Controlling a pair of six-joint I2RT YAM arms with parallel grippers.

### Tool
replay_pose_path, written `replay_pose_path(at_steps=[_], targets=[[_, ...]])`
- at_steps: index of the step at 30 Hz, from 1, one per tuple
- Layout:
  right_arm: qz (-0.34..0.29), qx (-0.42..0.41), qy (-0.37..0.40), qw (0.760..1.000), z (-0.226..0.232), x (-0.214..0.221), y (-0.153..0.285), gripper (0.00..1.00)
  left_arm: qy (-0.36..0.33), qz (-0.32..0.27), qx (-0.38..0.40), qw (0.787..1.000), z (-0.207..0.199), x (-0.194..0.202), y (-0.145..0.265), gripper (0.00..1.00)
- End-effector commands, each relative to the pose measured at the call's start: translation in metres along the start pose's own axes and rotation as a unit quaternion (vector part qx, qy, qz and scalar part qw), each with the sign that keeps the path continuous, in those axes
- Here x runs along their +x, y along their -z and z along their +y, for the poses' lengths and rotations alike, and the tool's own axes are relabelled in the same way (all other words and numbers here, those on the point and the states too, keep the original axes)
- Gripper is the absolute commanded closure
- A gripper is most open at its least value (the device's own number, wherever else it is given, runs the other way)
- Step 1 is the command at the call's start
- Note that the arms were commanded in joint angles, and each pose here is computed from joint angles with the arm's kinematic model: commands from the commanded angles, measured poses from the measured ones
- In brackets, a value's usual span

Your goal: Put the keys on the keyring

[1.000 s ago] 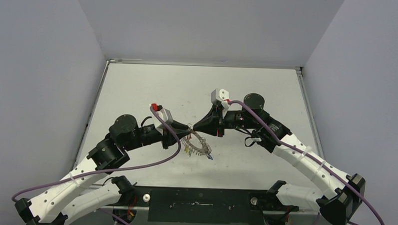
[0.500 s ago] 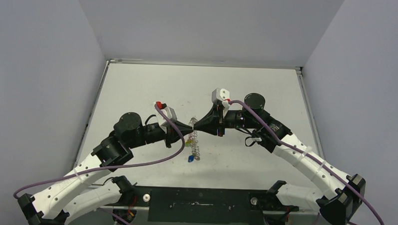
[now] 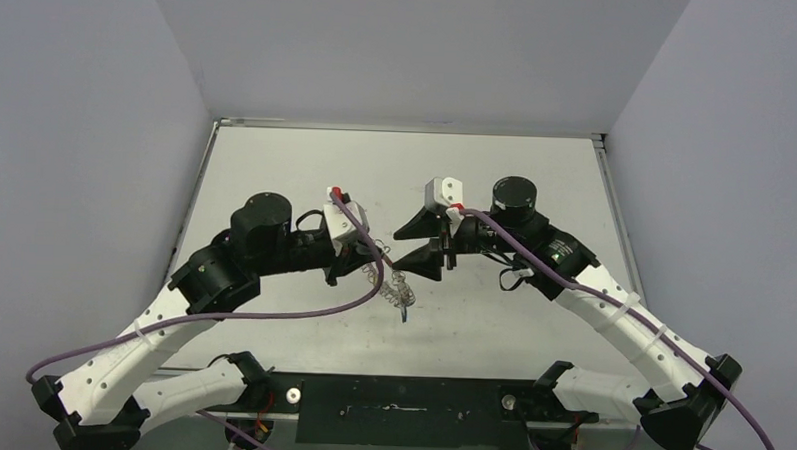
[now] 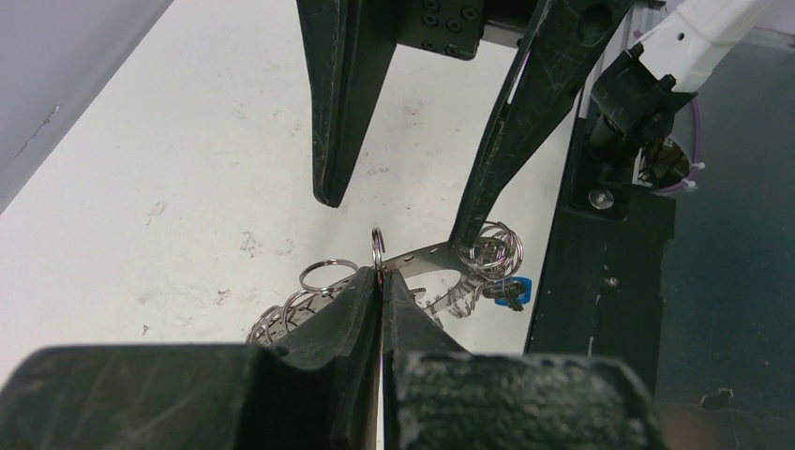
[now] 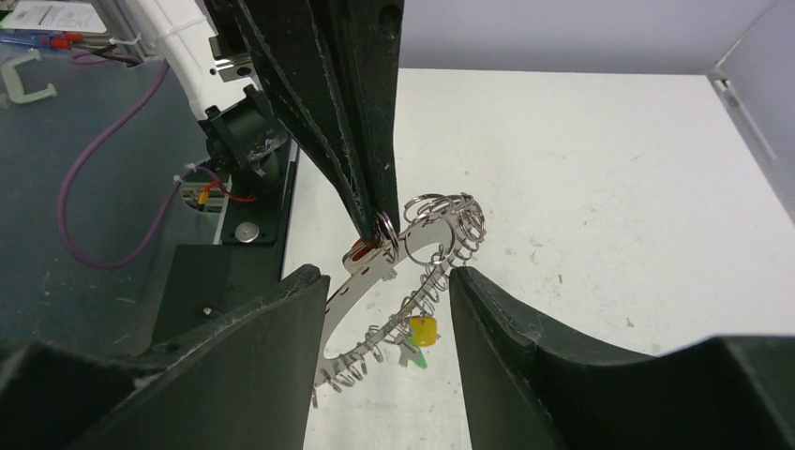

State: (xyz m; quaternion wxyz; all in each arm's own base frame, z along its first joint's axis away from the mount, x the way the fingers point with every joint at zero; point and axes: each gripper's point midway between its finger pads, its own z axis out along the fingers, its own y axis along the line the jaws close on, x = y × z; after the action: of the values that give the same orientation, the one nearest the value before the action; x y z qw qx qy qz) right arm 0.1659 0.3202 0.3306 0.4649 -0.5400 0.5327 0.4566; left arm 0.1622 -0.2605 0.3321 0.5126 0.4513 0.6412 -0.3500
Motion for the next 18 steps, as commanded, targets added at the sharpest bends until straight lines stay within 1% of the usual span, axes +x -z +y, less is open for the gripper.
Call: replay_pose_path(at_steps=[1, 4, 7, 9, 13, 18], targets=[[-0.003, -0.018, 0.065, 0.998, 0.005, -0.023, 0.006, 0.5, -0.04, 0.033, 0.044, 0.998, -0.011, -0.013, 0.01, 1.0], [-0.002, -0.03, 0.067, 0.997, 0.006, -0.025, 0.003, 0.55, -0.051, 0.063, 0.07, 0.994, -0.015, -0.012, 0.01, 1.0], [-0.004, -0.047, 0.065, 0.997, 0.009, -0.026, -0.001, 0.62, -0.056, 0.079, 0.085, 0.992, -0.018, -0.013, 0.009, 1.0], [-0.003, -0.056, 0.062, 0.997, 0.012, -0.024, -0.003, 0.66, -0.056, 0.081, 0.092, 0.991, -0.018, -0.016, 0.008, 1.0], [0.003, -0.06, 0.058, 0.996, 0.014, -0.016, -0.006, 0.67, -0.054, 0.076, 0.102, 0.99, -0.02, -0.018, 0.002, 1.0], [0.006, -0.064, 0.053, 0.997, 0.015, -0.012, -0.008, 0.73, -0.05, 0.071, 0.108, 0.99, -0.022, -0.019, 0.001, 1.0]])
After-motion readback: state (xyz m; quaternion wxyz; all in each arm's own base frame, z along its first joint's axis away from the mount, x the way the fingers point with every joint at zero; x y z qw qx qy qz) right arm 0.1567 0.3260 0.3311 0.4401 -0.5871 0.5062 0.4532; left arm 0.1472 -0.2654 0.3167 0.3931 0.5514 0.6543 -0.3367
